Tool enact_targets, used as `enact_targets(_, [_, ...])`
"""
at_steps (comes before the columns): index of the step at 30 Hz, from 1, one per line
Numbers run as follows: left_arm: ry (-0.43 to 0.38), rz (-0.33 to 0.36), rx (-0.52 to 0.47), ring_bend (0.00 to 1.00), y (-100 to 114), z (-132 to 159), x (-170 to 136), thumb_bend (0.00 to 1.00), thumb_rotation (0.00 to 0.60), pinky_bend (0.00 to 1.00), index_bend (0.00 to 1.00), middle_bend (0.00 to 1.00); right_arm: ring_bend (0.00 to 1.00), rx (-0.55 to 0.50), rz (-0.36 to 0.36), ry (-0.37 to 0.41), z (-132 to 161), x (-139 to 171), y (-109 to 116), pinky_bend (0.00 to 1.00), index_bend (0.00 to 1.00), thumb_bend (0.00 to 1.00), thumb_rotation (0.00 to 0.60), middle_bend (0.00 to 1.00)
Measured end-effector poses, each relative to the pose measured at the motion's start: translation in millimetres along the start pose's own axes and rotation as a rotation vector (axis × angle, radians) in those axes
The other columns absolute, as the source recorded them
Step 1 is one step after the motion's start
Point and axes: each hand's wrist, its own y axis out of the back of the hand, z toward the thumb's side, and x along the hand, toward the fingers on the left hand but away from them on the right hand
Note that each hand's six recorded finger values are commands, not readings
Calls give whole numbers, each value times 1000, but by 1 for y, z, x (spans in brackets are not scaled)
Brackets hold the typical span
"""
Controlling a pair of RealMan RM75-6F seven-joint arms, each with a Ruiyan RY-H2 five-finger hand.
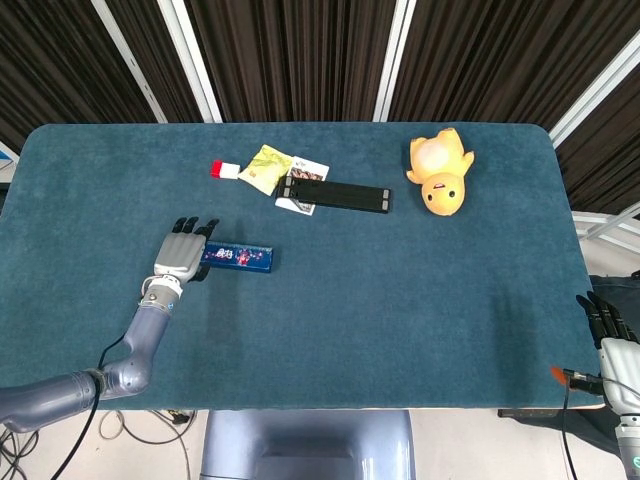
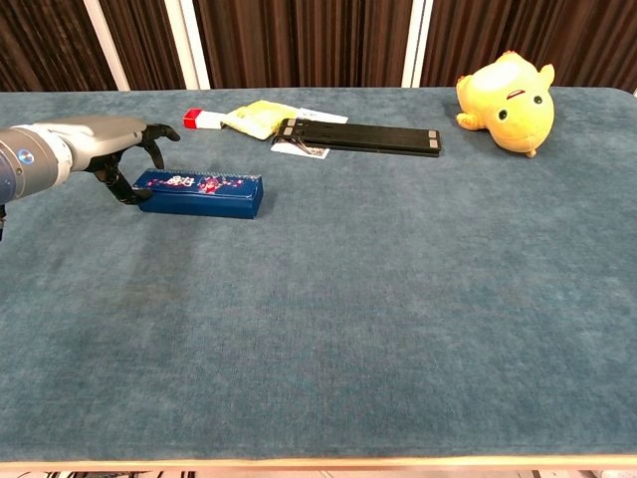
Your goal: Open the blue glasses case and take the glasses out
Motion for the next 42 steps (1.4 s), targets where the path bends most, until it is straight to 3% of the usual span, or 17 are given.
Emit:
enact_targets(9, [7, -8, -3, 0, -2, -3, -1, 494, 600, 51, 94, 291, 0, 0, 0, 0, 0, 0, 0, 200, 0, 154, 600, 0])
enact_targets(31, [21, 4, -10, 0, 2, 6, 15, 513, 600, 51, 100, 293, 0, -6, 3, -7, 0, 0, 0, 200, 0, 155, 600, 0])
enact_targets(38, [50, 15, 13, 0, 6, 9, 32, 506, 600, 51, 99, 230, 0, -11, 5, -10, -1, 0, 0, 200, 0, 154, 600, 0])
enact_targets(42, [80, 35, 18, 0, 11, 12, 46, 443, 600, 51, 68, 147, 0, -10, 3, -11, -1, 0, 0, 200, 0, 154, 600, 0])
